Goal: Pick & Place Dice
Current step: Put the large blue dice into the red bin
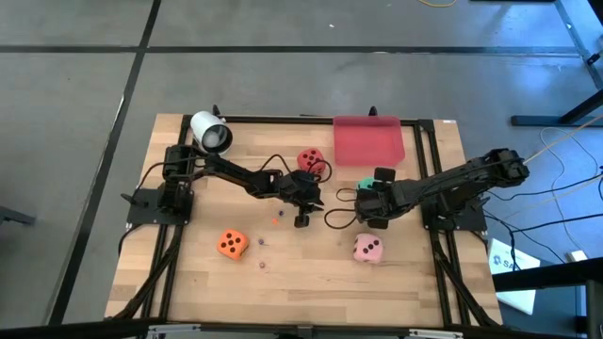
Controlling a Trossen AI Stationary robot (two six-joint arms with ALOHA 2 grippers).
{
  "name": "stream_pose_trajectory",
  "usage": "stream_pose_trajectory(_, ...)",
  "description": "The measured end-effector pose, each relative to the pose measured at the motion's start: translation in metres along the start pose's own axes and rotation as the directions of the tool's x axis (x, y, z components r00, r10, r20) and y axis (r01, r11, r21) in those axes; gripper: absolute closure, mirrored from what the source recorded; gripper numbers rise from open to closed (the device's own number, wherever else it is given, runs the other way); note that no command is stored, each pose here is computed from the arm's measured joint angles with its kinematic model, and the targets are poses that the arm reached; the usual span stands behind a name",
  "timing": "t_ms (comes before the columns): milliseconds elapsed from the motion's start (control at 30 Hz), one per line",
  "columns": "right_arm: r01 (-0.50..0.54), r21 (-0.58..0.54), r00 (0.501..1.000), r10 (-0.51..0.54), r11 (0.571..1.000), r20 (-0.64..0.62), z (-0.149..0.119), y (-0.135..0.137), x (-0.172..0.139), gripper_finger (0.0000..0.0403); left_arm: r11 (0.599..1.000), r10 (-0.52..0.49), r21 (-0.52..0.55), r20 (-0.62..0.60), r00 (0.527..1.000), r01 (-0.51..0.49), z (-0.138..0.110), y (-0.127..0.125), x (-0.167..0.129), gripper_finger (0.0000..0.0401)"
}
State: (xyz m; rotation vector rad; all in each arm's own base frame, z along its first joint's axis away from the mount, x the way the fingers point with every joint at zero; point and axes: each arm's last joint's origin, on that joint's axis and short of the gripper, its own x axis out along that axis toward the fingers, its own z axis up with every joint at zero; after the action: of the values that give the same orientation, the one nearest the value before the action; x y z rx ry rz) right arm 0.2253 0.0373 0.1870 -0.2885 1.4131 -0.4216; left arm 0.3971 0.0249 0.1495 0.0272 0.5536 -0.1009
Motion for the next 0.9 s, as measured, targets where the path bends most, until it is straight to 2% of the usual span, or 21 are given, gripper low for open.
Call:
stream_pose_trajectory(167,-0.004,0.004,1.0,0.004,1.0,0.007,-0.001,-0.002,-0.002,0.0277,1.0,0.0,0.0,0.0,1.0,0.0,0.0,0.0,0.0,0.0326)
stream_pose_trajectory(500,0.017,0.018,0.999,-0.018,1.0,0.047,0.006,-0.014,-0.023,0.0315,1.0,0.0,-0.001,0.0,1.0,0.0,0.0,0.0,0.0,0.0326)
stream_pose_trajectory(900,0.201,-0.002,0.976,-0.2,0.98,0.081,0.025,-0.05,-0.055,0.0372,1.0,0.0,-0.004,-0.002,1.0,0.0,0.0,0.0,0.0,0.0326)
